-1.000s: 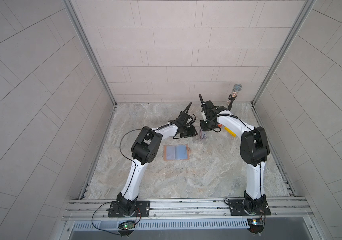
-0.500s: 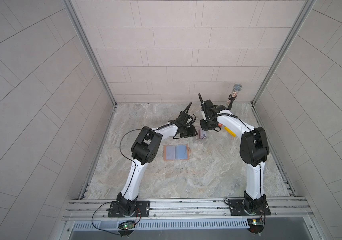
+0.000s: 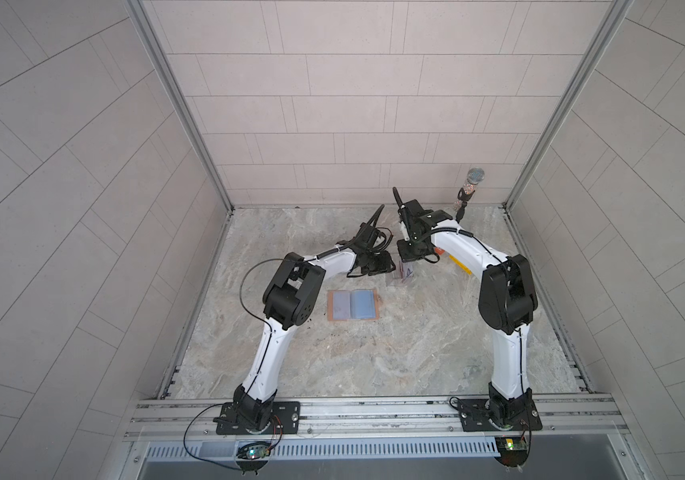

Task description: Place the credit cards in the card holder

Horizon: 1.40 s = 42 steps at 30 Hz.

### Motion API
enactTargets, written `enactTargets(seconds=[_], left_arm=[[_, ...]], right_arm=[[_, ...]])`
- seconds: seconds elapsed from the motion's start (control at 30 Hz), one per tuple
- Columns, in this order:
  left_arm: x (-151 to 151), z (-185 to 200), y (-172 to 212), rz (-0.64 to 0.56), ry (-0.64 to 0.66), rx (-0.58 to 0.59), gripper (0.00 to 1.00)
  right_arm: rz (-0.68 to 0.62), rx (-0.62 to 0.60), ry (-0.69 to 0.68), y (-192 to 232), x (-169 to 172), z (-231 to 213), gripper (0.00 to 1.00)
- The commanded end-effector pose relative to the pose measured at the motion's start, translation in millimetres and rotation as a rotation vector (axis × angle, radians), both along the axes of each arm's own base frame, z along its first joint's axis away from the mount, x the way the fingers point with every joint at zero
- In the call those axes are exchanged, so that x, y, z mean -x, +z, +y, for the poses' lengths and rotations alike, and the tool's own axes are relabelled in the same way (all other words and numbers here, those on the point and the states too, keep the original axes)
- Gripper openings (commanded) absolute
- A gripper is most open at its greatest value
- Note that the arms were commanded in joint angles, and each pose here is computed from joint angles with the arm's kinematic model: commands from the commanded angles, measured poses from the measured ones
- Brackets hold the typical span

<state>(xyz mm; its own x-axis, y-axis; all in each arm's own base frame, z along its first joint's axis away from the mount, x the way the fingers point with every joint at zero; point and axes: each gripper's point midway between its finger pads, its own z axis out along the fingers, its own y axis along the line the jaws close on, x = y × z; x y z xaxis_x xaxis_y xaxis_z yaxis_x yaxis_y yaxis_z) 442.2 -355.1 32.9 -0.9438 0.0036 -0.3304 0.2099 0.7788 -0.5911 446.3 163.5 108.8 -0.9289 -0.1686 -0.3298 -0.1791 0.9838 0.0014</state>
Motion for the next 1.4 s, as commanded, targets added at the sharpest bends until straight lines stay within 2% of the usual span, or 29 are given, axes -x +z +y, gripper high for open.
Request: enactTargets(seconds=[0.0, 0.1, 0.63, 1.07, 1.37], left_arm=[[17, 39, -43, 0.118, 0.052, -0.143, 0.44], [17, 39, -43, 0.120, 0.052, -0.142, 0.44], [17, 37, -43, 0.120, 0.050, -0.135, 0.44], [17, 36, -43, 0.123, 0.046, -0.129, 0.44], [17, 35, -43, 0.124, 0.044, -0.128, 0.44]], right_arm=[[0.005, 0.066, -0.008, 10, 7, -17, 0.02], [-0.004, 0.064, -0.003, 14, 7, -16, 0.02], [0.017, 0.040, 0.025, 7, 10, -4, 0.15], [0.052, -0.022, 0.058, -1, 11, 10, 0.19], [0.026, 0.053, 0.034, 2, 8, 1, 0.20]])
